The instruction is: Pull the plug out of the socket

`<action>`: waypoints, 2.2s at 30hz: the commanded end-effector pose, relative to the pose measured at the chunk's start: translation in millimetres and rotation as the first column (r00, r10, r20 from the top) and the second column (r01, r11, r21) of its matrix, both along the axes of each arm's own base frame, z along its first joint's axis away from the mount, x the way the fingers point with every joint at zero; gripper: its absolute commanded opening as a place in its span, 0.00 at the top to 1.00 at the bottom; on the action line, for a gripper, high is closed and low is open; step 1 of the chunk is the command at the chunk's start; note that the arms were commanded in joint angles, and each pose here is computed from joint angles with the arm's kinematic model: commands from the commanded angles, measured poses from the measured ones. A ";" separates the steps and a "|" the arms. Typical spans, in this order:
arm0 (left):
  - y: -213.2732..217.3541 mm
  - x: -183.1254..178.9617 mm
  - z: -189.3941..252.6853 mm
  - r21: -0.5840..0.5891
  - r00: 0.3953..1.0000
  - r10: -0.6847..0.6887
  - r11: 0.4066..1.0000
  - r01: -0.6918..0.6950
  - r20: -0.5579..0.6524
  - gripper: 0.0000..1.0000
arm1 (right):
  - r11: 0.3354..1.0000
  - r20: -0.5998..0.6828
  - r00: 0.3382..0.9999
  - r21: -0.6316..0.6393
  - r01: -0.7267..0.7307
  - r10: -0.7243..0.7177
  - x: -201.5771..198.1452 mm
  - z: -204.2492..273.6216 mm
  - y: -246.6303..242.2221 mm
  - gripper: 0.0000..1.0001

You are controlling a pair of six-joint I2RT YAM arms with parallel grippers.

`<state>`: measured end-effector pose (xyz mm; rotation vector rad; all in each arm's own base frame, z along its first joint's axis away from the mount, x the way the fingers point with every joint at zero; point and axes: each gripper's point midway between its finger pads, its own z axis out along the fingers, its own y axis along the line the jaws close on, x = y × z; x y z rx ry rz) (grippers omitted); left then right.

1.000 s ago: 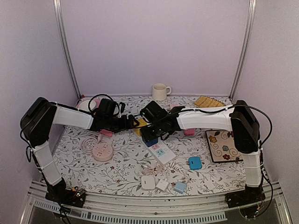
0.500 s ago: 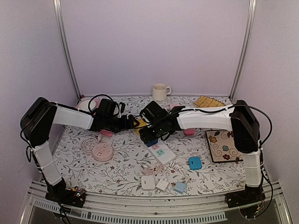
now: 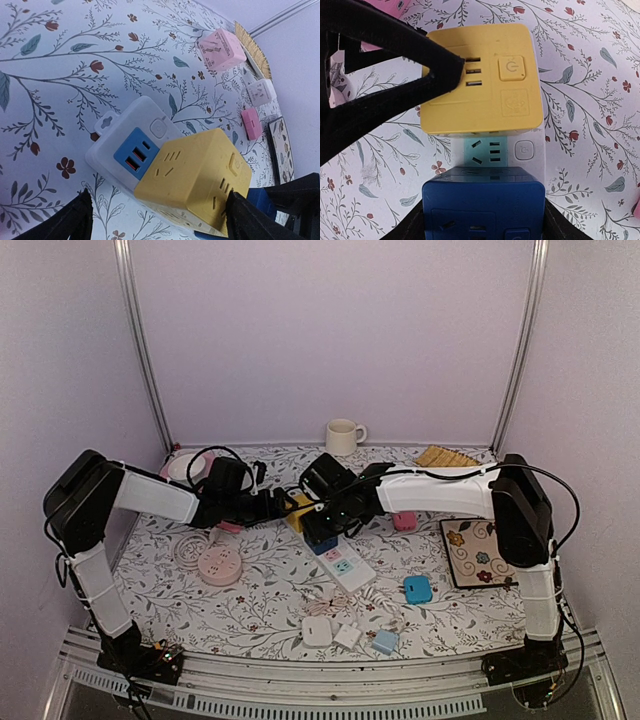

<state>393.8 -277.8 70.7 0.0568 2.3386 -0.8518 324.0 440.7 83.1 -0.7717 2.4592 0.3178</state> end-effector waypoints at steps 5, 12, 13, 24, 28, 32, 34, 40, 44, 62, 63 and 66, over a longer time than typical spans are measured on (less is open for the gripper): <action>29.9 -31.3 -72.5 0.147 0.983 0.048 0.989 -0.022 -0.175 0.08 | 0.994 0.143 0.985 0.043 -0.104 0.097 -4.4 47.3 28.9 0.64; 34.6 -33.7 -78.9 0.163 0.982 0.057 0.986 -0.027 -0.182 0.09 | 0.993 0.175 0.980 0.064 -0.102 0.089 -0.9 59.4 26.1 0.68; 35.2 -33.7 -79.5 0.163 0.981 0.058 0.986 -0.028 -0.184 0.08 | 0.992 0.161 0.984 0.085 -0.093 0.078 1.4 60.4 23.3 0.69; 36.6 -34.7 -82.3 0.167 0.980 0.059 0.986 -0.027 -0.188 0.08 | 0.967 0.082 0.995 0.245 -0.071 0.053 6.9 75.6 14.6 0.70; 36.9 -34.7 -84.4 0.170 0.980 0.061 0.985 -0.028 -0.191 0.09 | 0.975 0.162 0.983 0.189 -0.121 0.091 -3.7 81.5 29.7 0.70; 37.8 -35.4 -88.1 0.178 0.978 0.064 0.984 -0.028 -0.198 0.09 | 0.978 0.229 0.964 0.127 -0.165 0.133 -9.0 85.0 39.6 0.70; 38.3 -35.7 -89.3 0.180 0.977 0.065 0.983 -0.028 -0.201 0.09 | 0.980 0.240 0.962 0.116 -0.163 0.131 -7.2 85.8 38.6 0.70; 39.4 -37.0 -92.4 0.188 0.976 0.065 0.982 -0.026 -0.206 0.09 | 0.975 0.205 0.973 0.172 -0.144 0.107 2.3 94.2 30.4 0.70; 40.5 -38.1 -93.7 0.194 0.976 0.064 0.981 -0.023 -0.206 0.09 | 0.964 0.142 0.985 0.236 -0.126 0.094 7.5 96.1 24.4 0.70; 39.2 -35.6 -90.6 0.202 0.979 0.059 0.979 -0.018 -0.194 0.09 | 0.967 0.163 0.983 0.227 -0.118 0.082 0.4 104.9 12.3 0.70; 39.3 -35.9 -90.8 0.202 0.979 0.058 0.979 -0.018 -0.195 0.09 | 0.968 0.163 0.983 0.225 -0.115 0.079 0.8 104.8 10.7 0.70; 38.4 -36.0 -89.1 0.200 0.980 0.055 0.980 -0.016 -0.192 0.09 | 0.967 0.152 0.987 0.239 -0.092 0.057 7.4 106.2 2.7 0.70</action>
